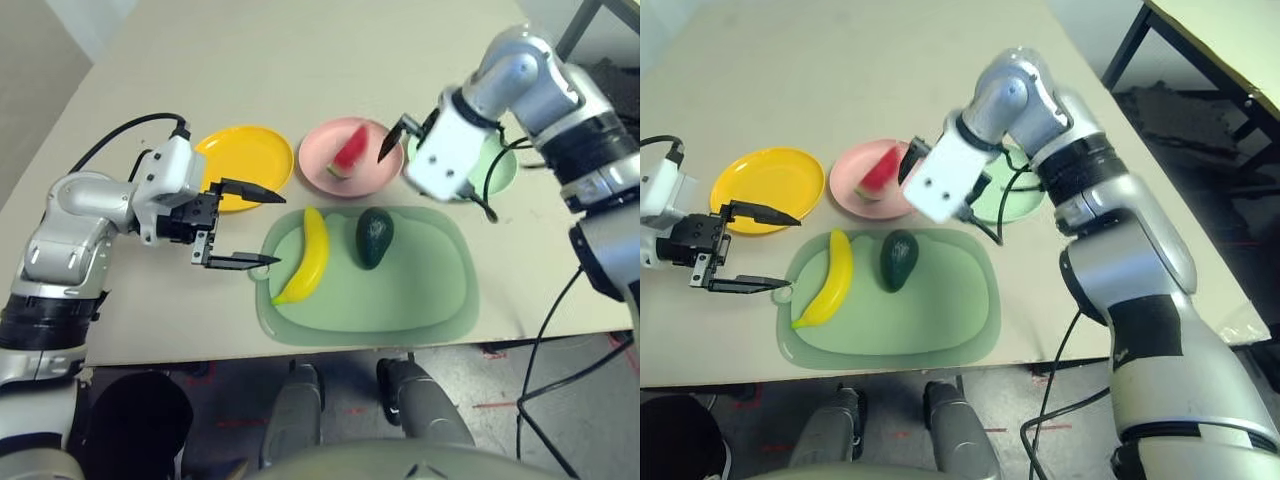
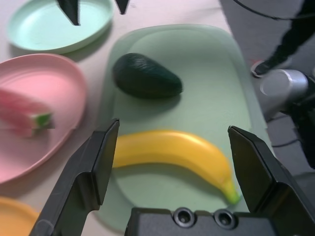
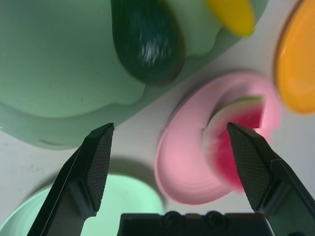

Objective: Place the fruits into color-matched plates.

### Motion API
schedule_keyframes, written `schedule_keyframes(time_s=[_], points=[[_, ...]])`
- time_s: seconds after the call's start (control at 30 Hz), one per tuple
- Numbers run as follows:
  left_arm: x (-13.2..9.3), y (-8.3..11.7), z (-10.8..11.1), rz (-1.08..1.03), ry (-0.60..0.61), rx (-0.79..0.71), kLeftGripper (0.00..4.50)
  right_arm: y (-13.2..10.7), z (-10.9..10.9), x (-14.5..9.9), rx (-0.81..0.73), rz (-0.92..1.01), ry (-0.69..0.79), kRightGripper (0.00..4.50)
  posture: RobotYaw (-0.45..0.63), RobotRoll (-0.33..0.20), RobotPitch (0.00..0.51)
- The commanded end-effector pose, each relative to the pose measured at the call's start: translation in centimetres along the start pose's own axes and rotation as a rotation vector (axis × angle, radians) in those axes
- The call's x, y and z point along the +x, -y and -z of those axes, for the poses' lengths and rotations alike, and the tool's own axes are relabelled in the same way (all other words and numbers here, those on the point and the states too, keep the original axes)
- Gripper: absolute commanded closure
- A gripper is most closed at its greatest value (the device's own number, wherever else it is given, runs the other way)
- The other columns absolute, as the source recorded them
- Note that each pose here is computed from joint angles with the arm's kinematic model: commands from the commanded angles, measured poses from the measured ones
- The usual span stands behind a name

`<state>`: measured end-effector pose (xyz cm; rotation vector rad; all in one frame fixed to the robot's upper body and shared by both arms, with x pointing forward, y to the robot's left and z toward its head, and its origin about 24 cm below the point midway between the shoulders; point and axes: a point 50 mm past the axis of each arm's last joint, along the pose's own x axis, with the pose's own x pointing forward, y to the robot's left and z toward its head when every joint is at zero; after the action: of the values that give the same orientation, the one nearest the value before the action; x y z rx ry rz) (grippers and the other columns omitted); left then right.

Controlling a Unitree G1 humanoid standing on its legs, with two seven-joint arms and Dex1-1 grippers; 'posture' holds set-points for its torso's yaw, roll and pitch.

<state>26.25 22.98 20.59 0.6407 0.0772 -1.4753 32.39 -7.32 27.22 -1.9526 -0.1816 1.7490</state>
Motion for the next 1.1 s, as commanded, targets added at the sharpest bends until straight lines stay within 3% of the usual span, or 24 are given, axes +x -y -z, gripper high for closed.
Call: schedule_keyframes(time_s=[0.03,0.4,1.1], points=[[-0.1,0.4,0.0,0.051,-0.054,0.022,0.00,-0.1,-0.9,1.2,-0.011,-0.027,0.046,0.04,-0.03,0.000,0.212],[-0.5,0.7,0.3,0.059,-0.132,0.057,0.00,-0.7,-1.4,2.7,0.010,-0.060,0.080,0.04,-0.02,0.000,0.221],[-0.3,0.0,0.4,0.015,-0.142,0.070,0.00,-0.2,-1.2,5.7,0.039,-0.085,0.116,0.04,-0.01,0.000,0.232]])
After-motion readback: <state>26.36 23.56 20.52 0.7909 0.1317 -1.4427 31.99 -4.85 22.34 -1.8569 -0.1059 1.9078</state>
